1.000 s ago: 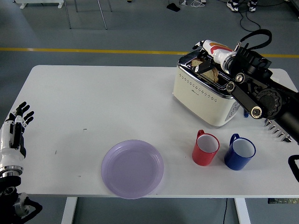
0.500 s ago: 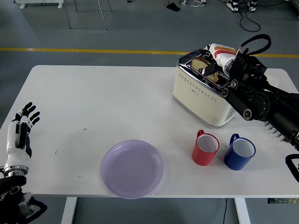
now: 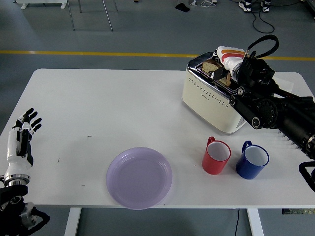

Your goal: Push plate across desktop,pick up the break from the machine,place the break in the plate

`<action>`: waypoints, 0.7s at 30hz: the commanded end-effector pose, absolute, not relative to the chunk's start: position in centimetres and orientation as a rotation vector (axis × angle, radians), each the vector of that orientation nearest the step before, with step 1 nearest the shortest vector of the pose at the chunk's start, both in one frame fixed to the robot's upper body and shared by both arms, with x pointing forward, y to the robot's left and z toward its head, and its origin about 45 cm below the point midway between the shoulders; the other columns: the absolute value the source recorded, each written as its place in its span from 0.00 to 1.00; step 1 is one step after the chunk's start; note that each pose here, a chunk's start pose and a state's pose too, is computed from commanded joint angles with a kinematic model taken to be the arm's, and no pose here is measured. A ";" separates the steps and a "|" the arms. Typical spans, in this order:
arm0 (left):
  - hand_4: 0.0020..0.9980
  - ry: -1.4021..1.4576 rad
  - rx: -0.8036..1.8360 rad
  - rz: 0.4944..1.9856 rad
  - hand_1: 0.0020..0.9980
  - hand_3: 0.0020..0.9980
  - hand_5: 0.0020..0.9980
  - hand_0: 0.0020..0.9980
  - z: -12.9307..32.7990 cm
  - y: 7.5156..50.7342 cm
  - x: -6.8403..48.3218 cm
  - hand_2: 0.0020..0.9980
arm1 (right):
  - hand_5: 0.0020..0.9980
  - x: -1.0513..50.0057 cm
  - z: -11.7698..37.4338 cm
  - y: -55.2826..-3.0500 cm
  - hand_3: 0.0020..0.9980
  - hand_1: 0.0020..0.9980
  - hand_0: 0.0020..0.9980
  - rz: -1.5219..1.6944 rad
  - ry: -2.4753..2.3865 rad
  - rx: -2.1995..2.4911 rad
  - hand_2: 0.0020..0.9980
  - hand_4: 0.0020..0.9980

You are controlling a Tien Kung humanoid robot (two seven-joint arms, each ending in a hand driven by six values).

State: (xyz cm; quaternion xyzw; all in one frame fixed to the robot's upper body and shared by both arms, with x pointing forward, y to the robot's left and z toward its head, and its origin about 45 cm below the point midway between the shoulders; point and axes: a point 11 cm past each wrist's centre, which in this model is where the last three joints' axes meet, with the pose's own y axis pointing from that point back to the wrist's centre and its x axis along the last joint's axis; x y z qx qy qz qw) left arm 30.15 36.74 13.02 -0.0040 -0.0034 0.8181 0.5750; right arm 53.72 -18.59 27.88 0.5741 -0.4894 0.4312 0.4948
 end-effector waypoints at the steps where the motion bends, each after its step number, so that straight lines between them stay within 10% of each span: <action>1: 0.47 -0.008 -0.010 1.916 0.80 0.84 0.88 0.78 13.0 36.7 30.2 0.86 | 0.13 53.7 27.9 -18.6 0.47 0.33 0.19 1.046 -1.186 1.390 0.41 0.58; 21: 0.46 -0.021 -0.024 1.898 0.80 0.84 0.86 0.78 13.7 36.4 30.6 0.86 | 0.06 53.4 34.9 -17.3 0.36 0.21 0.08 1.340 -1.358 1.329 0.28 0.38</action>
